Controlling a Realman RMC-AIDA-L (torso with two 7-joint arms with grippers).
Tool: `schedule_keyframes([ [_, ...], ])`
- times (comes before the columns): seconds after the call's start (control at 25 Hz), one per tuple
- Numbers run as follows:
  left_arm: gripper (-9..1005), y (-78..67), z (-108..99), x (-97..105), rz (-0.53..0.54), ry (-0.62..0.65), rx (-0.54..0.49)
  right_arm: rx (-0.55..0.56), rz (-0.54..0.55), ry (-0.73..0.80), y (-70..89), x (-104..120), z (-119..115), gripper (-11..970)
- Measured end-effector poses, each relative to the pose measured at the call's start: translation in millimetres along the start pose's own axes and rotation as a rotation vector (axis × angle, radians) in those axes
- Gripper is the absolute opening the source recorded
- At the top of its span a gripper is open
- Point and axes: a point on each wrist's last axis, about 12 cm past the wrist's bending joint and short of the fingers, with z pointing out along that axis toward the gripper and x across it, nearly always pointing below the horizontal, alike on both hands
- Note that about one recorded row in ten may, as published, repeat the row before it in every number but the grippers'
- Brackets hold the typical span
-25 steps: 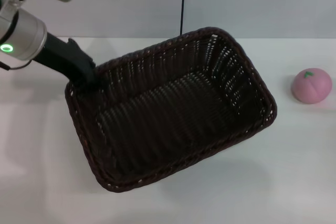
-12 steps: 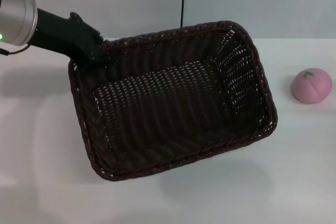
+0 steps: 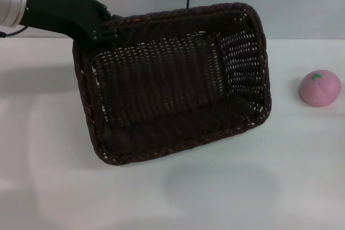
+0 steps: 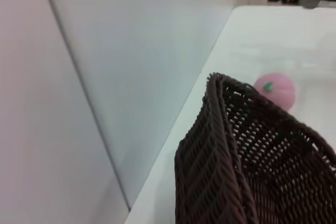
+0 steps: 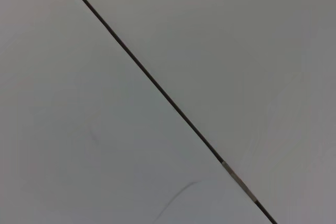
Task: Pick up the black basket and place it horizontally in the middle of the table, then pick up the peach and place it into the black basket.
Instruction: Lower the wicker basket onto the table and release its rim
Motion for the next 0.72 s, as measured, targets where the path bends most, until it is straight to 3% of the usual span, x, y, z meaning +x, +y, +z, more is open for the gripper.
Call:
schedule_keyframes([
  [0.44, 211, 0.4, -10, -10, 0.083, -0.106, 0.068, 0.016, 0.011, -0.008, -2.1, 0, -3, 602],
  [0.72, 224, 0.5, 1, -8, 0.116, -0.146, 0.176, 0.017, 0.014, -0.007, -2.1, 1, -3, 602],
])
